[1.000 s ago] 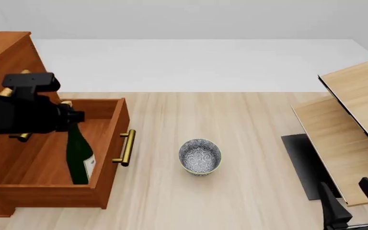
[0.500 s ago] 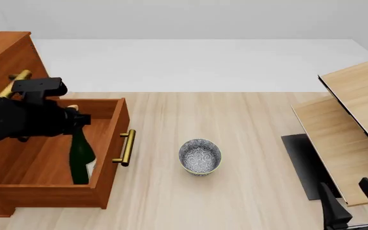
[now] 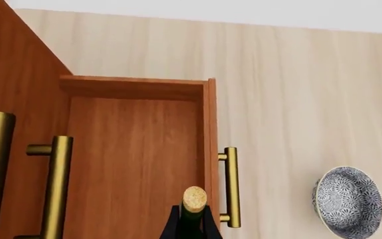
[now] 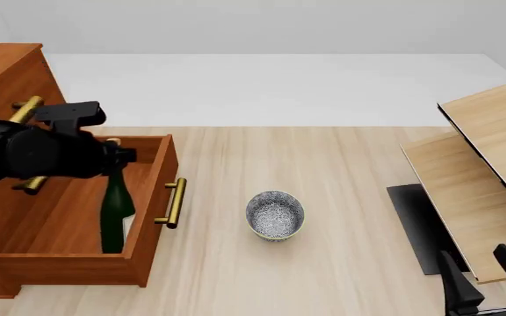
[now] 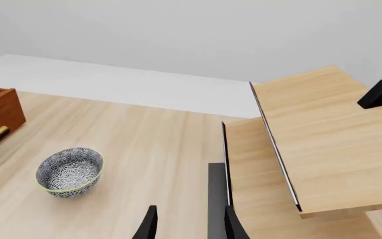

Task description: Put the wine bottle in the bottom drawer of the cabinet.

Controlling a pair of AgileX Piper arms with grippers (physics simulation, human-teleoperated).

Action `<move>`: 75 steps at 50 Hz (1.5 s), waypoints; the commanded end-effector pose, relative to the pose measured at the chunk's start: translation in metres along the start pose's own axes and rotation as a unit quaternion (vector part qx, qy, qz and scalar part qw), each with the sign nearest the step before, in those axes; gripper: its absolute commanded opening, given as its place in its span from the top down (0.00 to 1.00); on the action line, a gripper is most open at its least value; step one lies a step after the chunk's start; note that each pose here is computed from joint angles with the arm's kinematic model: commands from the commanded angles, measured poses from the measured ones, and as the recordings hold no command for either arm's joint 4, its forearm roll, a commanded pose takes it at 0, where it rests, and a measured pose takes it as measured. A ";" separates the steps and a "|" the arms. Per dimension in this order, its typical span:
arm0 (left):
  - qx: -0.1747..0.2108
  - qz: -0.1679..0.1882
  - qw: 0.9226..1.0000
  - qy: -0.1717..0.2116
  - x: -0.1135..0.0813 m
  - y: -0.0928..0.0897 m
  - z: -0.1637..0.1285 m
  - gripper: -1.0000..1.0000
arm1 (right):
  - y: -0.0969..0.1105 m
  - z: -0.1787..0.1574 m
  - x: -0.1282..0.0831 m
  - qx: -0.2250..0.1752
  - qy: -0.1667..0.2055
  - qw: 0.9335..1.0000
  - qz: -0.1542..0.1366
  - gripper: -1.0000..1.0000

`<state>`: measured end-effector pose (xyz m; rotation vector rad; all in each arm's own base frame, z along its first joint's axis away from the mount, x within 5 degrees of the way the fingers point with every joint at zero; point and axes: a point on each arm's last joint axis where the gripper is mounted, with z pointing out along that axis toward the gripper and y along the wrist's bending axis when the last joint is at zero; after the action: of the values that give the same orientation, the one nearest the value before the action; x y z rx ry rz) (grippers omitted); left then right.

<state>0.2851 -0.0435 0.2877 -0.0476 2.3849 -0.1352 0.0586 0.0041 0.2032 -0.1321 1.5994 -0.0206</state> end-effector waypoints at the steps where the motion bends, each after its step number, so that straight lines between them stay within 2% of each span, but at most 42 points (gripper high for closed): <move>1: -0.001 -0.019 0.996 0.084 0.023 -0.003 0.044 1.00 | 0.000 0.000 0.000 0.000 0.000 1.000 0.001 0.00; 25: -0.013 -0.028 0.993 0.113 0.029 0.002 0.087 1.00 | 0.000 -0.001 0.000 0.000 0.000 1.000 -0.001 0.00; 45: -0.025 -0.037 0.992 0.119 0.022 0.013 0.106 1.00 | 0.000 -0.001 0.000 0.000 0.000 1.000 0.000 0.00; 61: -0.033 -0.038 0.990 0.134 0.029 0.021 0.129 1.00 | 0.000 -0.001 0.001 0.001 0.001 1.000 0.000 0.00; 75: -0.030 -0.029 0.990 0.136 0.028 0.018 0.133 1.00 | 0.000 -0.001 0.000 0.001 0.001 1.000 0.001 0.00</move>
<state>0.3572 -0.0358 0.1854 -0.1384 2.5839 -0.0980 0.0576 0.0039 0.2026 -0.1312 1.6013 -0.0215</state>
